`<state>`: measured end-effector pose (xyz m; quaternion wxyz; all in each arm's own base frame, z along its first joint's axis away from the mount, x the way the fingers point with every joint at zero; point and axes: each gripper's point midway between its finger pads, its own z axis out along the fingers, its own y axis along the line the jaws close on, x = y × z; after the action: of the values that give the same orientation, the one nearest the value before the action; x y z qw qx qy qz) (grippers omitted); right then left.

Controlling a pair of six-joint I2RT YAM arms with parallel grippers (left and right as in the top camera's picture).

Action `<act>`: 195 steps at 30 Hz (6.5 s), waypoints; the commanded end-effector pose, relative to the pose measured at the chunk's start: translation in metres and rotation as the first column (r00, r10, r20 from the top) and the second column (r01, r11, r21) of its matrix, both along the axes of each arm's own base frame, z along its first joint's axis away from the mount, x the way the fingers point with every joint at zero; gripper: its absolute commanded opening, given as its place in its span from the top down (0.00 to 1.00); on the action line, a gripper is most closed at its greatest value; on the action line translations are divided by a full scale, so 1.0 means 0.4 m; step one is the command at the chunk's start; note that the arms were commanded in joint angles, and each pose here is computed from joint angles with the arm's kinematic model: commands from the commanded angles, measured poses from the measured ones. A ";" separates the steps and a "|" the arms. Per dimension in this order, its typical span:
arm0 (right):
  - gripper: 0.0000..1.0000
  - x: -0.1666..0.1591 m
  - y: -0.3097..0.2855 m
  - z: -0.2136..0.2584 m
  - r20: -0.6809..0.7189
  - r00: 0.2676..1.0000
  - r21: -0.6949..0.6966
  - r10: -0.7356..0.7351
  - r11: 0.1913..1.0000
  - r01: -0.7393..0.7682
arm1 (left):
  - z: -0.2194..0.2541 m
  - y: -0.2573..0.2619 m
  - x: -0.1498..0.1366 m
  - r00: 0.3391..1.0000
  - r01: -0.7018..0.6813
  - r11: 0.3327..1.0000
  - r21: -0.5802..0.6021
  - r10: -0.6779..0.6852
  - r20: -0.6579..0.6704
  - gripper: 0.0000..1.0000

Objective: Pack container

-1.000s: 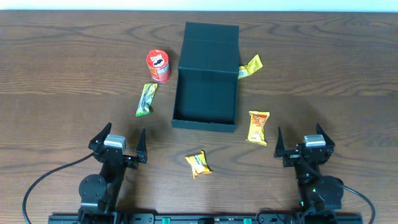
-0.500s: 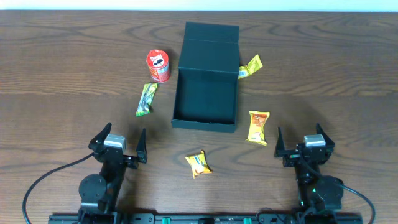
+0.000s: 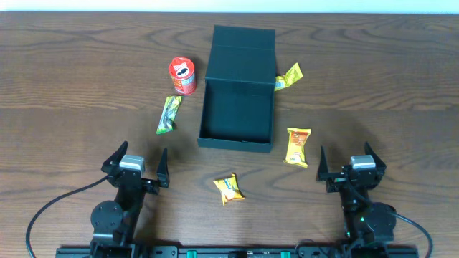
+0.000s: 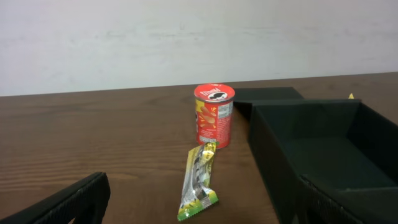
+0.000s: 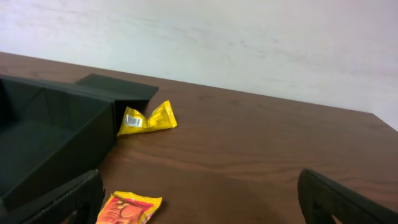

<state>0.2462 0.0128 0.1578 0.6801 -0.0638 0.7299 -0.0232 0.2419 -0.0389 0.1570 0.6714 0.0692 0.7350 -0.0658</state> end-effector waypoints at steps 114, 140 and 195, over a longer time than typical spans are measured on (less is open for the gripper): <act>0.01 0.057 0.045 0.130 -0.872 0.485 0.131 -0.065 0.924 0.360 | -0.122 -0.078 0.321 0.282 0.062 0.975 0.212 0.187 -0.941 0.07; 0.01 0.087 0.019 0.069 -0.901 0.407 0.051 -0.149 0.896 0.440 | 0.011 -0.115 0.548 0.644 0.029 0.980 0.197 0.132 -0.753 0.05; 0.01 0.112 0.023 0.055 -0.900 0.409 0.052 -0.149 0.897 0.440 | -0.172 -0.179 0.644 0.503 0.059 0.991 0.121 0.075 -0.861 0.30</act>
<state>0.2882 0.0207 0.1735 0.1816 0.1590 0.9704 -0.0011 0.4949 -0.1091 0.0828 0.2036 0.0809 0.9751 -0.0337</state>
